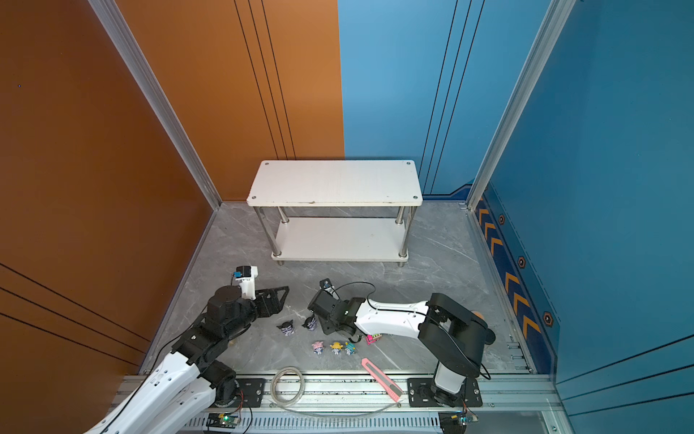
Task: Organize plastic toys on shelves
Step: Pick up the plastic toy from the center of the table.
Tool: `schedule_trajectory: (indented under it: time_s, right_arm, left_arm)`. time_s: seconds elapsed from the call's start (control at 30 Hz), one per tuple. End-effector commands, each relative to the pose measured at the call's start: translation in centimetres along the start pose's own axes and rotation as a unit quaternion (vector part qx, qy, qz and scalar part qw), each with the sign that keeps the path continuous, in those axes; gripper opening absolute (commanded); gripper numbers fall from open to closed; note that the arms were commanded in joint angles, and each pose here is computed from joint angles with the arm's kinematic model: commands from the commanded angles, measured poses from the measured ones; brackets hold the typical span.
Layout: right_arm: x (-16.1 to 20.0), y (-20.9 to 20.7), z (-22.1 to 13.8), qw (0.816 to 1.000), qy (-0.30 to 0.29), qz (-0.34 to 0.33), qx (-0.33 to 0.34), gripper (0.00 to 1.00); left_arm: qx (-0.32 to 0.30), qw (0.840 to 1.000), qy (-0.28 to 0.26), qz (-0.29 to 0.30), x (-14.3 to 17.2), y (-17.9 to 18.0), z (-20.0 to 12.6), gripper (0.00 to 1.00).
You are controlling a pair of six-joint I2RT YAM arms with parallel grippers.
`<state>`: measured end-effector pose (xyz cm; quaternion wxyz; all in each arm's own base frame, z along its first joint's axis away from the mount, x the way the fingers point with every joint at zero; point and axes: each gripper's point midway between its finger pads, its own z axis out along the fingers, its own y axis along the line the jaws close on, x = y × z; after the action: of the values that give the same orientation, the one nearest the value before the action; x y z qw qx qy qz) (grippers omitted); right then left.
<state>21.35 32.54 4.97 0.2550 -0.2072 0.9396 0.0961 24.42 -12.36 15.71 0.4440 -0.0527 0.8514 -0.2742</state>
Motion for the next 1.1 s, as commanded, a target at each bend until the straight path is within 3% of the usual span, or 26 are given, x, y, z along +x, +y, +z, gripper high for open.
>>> schedule_trajectory:
  time_s: [0.0,0.5,1.07]
  right_arm:
    - [0.5,-0.8,0.7,1.000,0.002,0.014,0.014,0.59]
    - [0.4,-1.0,1.0,1.000,-0.001,0.026,0.016,0.47]
    - [-1.8,-4.1,-0.2,0.995,-0.039,0.079,0.048,0.44]
  left_arm:
    - [0.002,1.000,-0.009,0.010,-0.2,-0.1,-0.1,0.88]
    - [-0.001,1.000,-0.010,0.011,-0.2,0.1,-0.1,0.88]
    - [-0.001,1.000,-0.011,0.010,0.0,0.2,0.0,0.89]
